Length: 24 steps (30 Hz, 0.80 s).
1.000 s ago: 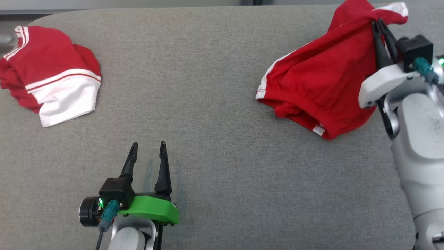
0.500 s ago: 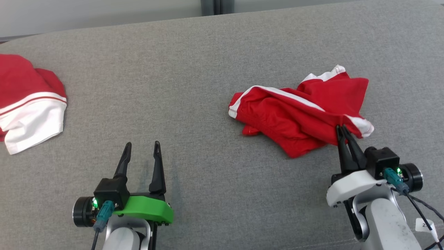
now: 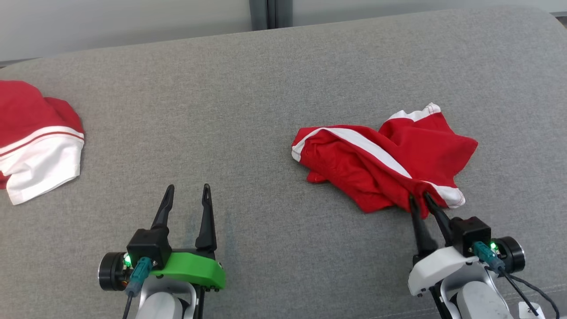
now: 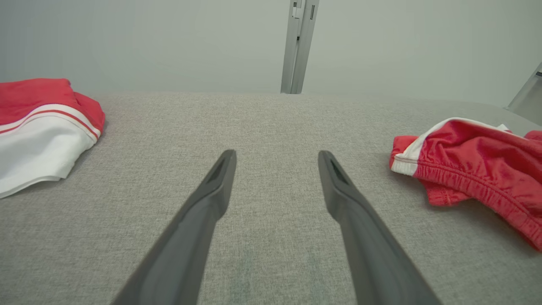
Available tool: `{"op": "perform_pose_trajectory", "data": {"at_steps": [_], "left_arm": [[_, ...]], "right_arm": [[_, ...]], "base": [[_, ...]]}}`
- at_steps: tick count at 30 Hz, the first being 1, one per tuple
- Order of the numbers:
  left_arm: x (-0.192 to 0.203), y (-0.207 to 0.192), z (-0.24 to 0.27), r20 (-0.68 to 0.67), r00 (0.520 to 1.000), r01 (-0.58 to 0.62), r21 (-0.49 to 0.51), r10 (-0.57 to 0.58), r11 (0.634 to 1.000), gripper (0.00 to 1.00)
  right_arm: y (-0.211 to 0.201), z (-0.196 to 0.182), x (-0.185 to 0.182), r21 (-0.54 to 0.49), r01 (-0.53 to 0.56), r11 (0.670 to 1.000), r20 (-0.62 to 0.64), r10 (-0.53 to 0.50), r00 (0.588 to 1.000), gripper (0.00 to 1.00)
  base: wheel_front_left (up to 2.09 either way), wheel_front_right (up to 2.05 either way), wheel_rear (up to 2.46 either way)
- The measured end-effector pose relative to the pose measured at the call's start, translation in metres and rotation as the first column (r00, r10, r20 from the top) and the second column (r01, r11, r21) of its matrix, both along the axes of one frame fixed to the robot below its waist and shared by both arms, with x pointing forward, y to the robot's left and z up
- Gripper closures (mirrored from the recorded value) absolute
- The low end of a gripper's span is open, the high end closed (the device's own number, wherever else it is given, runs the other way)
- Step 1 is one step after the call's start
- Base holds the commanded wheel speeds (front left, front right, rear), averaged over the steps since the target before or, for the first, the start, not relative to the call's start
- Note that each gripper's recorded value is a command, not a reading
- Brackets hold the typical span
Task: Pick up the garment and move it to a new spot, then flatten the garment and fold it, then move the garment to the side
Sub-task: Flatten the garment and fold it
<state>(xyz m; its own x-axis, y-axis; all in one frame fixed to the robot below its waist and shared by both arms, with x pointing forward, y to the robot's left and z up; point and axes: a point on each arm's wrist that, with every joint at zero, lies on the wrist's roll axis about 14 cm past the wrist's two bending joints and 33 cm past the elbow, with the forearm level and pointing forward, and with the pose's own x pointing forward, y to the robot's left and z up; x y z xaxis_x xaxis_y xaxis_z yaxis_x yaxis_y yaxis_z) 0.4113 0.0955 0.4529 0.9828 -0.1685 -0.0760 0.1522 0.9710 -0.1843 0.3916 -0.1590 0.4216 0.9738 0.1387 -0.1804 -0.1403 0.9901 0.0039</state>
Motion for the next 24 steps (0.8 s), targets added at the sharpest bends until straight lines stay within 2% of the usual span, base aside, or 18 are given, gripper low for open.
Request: {"op": "perform_pose_trajectory", "data": {"at_steps": [4,10,16,24], "left_arm": [[-0.003,-0.003,0.005,0.011,1.000,0.012,-0.003,-0.012,1.000,0.00],[-0.008,-0.008,0.015,0.037,0.999,0.024,-0.009,-0.024,1.000,0.00],[-0.012,-0.015,0.031,0.077,0.996,0.042,-0.023,-0.040,0.999,0.00],[-0.022,-0.015,0.041,0.092,0.995,0.031,-0.054,-0.026,0.998,0.00]], "right_arm": [[0.002,0.000,-0.009,0.017,0.001,1.000,-0.004,-0.001,1.000,0.00],[-0.018,0.038,-0.007,0.046,0.064,0.997,0.115,-0.069,0.991,0.00],[-0.040,0.079,-0.008,0.048,0.123,0.991,0.238,-0.131,0.962,0.00],[-0.040,0.101,-0.010,0.067,0.119,0.991,0.300,-0.134,0.944,0.00]], "base": [[0.00,0.00,0.00],[0.00,0.00,0.00],[0.00,0.00,0.00],[0.00,0.00,0.00]]}}
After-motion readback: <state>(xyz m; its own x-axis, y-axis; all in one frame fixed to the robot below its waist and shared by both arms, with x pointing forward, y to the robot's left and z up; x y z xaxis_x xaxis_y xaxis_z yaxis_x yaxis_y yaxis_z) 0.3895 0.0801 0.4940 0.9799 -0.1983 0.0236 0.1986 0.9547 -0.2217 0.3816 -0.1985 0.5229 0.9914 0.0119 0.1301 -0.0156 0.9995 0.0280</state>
